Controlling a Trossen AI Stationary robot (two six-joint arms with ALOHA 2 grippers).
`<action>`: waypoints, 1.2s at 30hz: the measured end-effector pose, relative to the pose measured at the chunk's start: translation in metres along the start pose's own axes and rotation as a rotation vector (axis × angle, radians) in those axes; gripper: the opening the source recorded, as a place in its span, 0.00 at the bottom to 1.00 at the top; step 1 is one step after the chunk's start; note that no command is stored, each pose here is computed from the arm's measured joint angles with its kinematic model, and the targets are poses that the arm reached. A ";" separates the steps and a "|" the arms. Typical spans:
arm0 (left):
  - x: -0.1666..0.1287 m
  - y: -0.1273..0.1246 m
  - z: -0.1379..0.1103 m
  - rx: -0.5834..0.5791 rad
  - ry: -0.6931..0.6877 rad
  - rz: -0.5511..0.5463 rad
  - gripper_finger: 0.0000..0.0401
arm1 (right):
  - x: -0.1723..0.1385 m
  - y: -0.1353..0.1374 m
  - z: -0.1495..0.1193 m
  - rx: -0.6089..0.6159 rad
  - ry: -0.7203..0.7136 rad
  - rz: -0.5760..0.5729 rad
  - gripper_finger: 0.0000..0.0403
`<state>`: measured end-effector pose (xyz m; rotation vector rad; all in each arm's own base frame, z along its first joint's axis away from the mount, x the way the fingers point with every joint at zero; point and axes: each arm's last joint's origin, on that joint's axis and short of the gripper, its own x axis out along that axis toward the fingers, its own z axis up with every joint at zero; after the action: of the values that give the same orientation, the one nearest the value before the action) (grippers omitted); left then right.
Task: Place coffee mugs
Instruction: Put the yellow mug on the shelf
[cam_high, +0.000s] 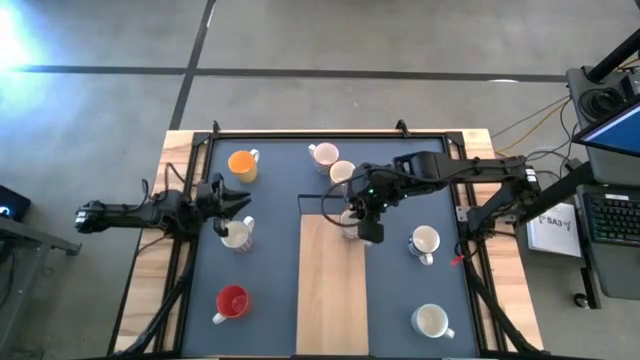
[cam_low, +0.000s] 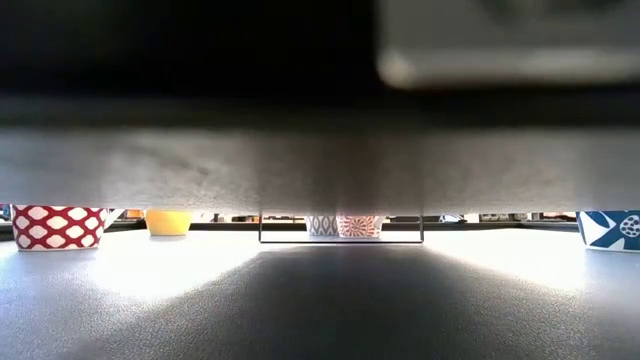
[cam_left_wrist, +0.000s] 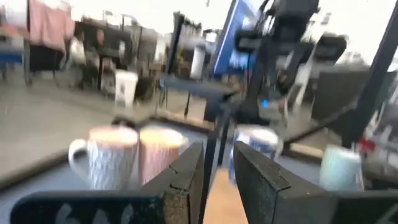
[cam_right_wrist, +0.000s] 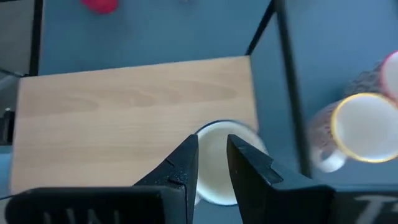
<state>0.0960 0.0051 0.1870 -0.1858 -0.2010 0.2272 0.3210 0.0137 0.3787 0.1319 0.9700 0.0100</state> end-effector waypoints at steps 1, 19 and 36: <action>0.000 0.000 0.004 -0.010 -0.041 0.008 0.18 | -0.002 -0.003 0.001 0.000 -0.012 -0.015 0.19; 0.028 -0.001 0.030 -0.072 0.101 0.451 0.18 | -0.023 -0.094 0.003 0.244 -0.092 -0.240 0.21; 0.063 0.033 0.076 0.021 0.829 0.793 0.18 | -0.031 -0.125 -0.008 0.444 -0.056 -0.297 0.32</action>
<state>0.1326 0.0635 0.2641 -0.3185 0.7184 0.9120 0.2906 -0.1116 0.3848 0.3923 0.9164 -0.4817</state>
